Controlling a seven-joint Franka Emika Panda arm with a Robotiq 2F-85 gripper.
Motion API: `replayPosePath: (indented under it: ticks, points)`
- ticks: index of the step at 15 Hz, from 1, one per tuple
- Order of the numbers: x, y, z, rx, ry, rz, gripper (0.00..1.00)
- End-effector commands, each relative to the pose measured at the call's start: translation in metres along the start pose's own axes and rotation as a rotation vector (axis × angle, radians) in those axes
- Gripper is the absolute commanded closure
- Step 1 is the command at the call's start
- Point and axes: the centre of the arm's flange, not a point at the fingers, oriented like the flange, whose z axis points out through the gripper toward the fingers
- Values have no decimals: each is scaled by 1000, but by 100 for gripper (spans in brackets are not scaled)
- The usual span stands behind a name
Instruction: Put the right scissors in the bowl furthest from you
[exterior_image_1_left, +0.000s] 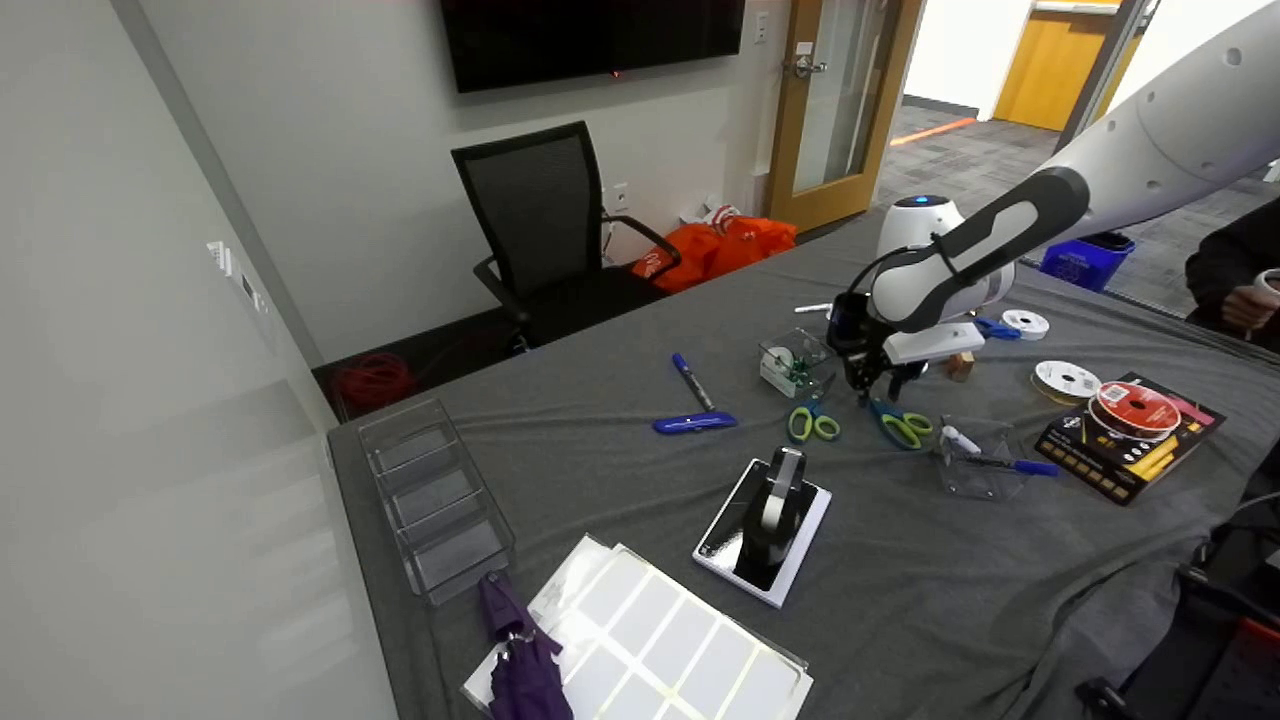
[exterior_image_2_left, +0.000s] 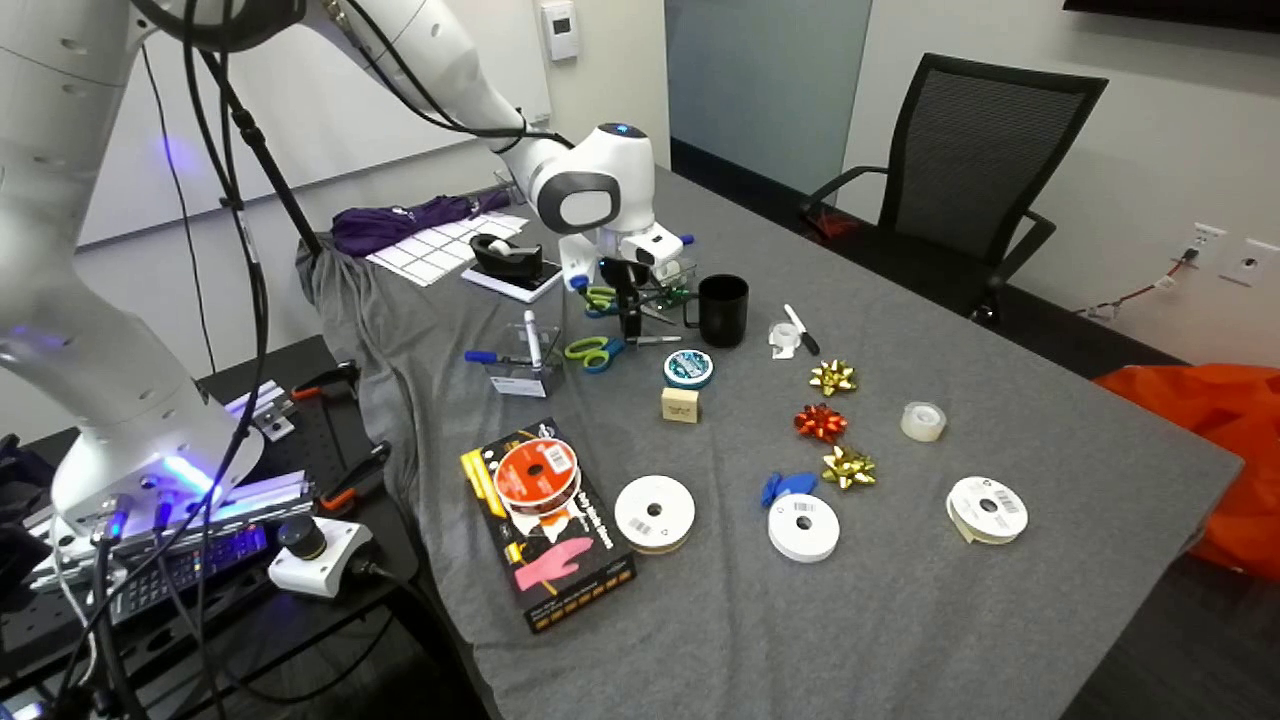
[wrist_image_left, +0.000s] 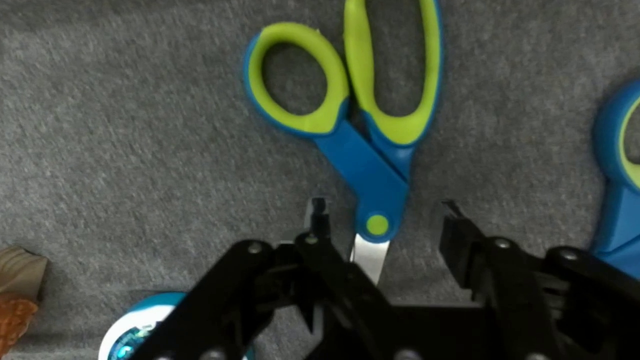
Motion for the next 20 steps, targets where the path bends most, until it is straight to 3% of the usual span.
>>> replayPosePath:
  ticks: [1, 4, 10, 20]
  points:
    - [2, 1, 8, -5, 16, -10, 73]
    - [1, 1, 10, -5, 14, -8, 96]
    - [1, 1, 5, -6, 6, -6, 94]
    - [-10, -7, -61, 55, -25, 59, 94]
